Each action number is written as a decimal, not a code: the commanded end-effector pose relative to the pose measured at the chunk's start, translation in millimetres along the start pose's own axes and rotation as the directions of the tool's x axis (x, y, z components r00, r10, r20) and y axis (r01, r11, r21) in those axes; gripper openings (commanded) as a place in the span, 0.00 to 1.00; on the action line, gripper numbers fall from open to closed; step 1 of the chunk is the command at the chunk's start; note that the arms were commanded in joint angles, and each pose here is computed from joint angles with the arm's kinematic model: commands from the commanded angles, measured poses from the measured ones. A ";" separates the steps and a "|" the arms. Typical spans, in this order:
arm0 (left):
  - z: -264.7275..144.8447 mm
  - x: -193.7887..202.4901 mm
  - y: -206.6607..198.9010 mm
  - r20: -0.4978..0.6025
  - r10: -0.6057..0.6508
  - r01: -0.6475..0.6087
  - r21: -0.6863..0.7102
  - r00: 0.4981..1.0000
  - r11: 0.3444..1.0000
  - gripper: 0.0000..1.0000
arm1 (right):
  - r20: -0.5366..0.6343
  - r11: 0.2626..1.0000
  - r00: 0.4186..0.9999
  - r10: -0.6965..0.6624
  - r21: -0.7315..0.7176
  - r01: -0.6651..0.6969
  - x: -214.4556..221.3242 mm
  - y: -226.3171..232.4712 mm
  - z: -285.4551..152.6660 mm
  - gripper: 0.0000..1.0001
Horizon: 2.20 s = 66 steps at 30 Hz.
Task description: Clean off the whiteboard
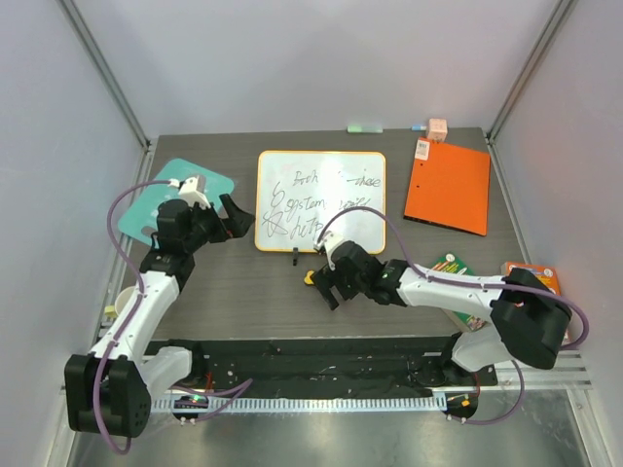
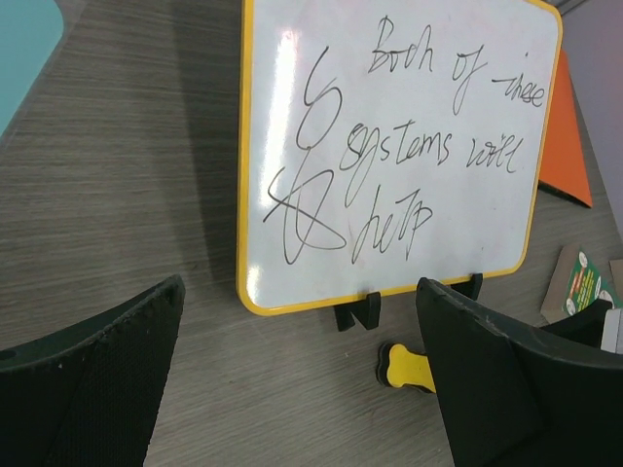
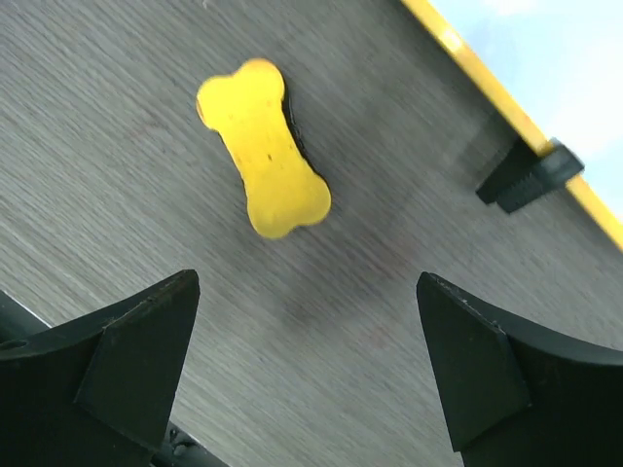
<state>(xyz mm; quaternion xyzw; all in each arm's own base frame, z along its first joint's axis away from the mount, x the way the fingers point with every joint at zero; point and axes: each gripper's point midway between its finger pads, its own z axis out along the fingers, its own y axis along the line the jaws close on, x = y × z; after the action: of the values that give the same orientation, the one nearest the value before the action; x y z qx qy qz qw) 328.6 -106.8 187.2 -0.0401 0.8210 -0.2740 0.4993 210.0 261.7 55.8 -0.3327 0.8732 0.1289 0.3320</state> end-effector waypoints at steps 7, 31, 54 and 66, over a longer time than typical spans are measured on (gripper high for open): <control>1.8 1.0 -12.6 -0.009 0.021 -0.020 0.074 1.000 0.997 0.93 | 0.097 0.996 0.993 -0.064 -0.057 0.070 -63.6 21.9 28.1 0.91; 18.3 11.1 4.0 -0.079 -0.013 0.013 0.004 0.997 1.000 0.54 | -0.017 0.998 0.998 -0.056 -0.018 0.056 -37.9 19.0 64.7 0.16; 152.8 -55.4 24.6 0.072 -0.101 0.084 0.206 0.992 0.975 0.60 | 0.341 0.992 0.938 0.067 0.081 -0.101 -156.0 -21.4 -17.5 0.04; 205.7 -67.9 9.8 0.083 -0.095 0.040 0.508 0.992 0.861 0.63 | 0.307 0.979 0.949 0.066 0.165 -0.122 -152.4 -61.5 -4.5 0.04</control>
<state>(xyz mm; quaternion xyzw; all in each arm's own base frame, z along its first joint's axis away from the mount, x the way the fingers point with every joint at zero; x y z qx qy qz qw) 527.4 -141.0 124.0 -0.0162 0.7546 -0.4310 0.4945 321.9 290.2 151.3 -0.2395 0.8422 0.1255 0.4665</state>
